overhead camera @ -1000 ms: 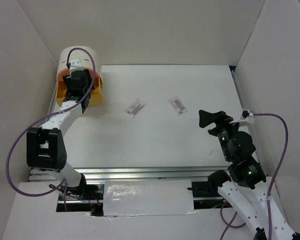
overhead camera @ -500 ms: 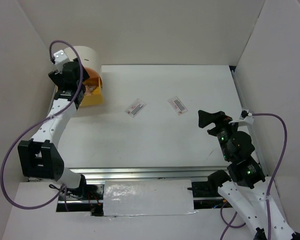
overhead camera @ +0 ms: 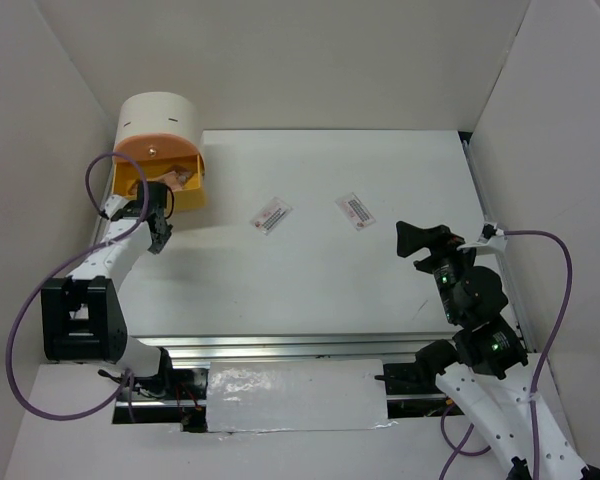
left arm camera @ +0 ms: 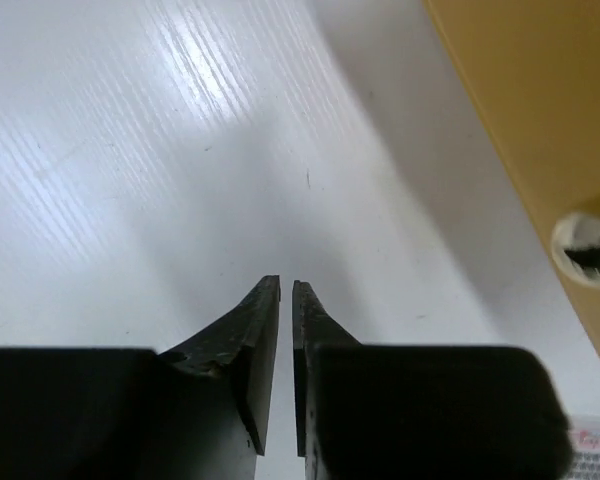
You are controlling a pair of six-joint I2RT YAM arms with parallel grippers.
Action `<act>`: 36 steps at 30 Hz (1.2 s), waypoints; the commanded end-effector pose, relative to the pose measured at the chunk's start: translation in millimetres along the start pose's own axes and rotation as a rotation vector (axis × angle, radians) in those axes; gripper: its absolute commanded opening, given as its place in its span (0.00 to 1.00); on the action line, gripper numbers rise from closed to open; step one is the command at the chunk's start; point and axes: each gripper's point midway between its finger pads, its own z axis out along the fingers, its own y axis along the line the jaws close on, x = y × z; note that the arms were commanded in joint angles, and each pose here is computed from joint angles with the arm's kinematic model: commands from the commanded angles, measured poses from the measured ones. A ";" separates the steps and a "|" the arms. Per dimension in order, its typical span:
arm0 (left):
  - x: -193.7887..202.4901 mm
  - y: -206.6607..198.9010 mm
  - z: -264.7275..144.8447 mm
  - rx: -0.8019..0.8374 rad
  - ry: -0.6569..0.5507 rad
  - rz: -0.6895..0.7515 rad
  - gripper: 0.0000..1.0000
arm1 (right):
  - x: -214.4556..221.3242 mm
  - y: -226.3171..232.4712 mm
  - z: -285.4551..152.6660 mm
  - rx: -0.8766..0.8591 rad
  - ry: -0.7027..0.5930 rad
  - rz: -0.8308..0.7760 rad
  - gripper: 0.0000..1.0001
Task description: Organize the makeup
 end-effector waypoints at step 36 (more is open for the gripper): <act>-119.0 -148.1 48.5 0.479 -0.261 -0.195 0.47 | 5.9 11.5 7.7 -0.069 0.003 0.004 1.00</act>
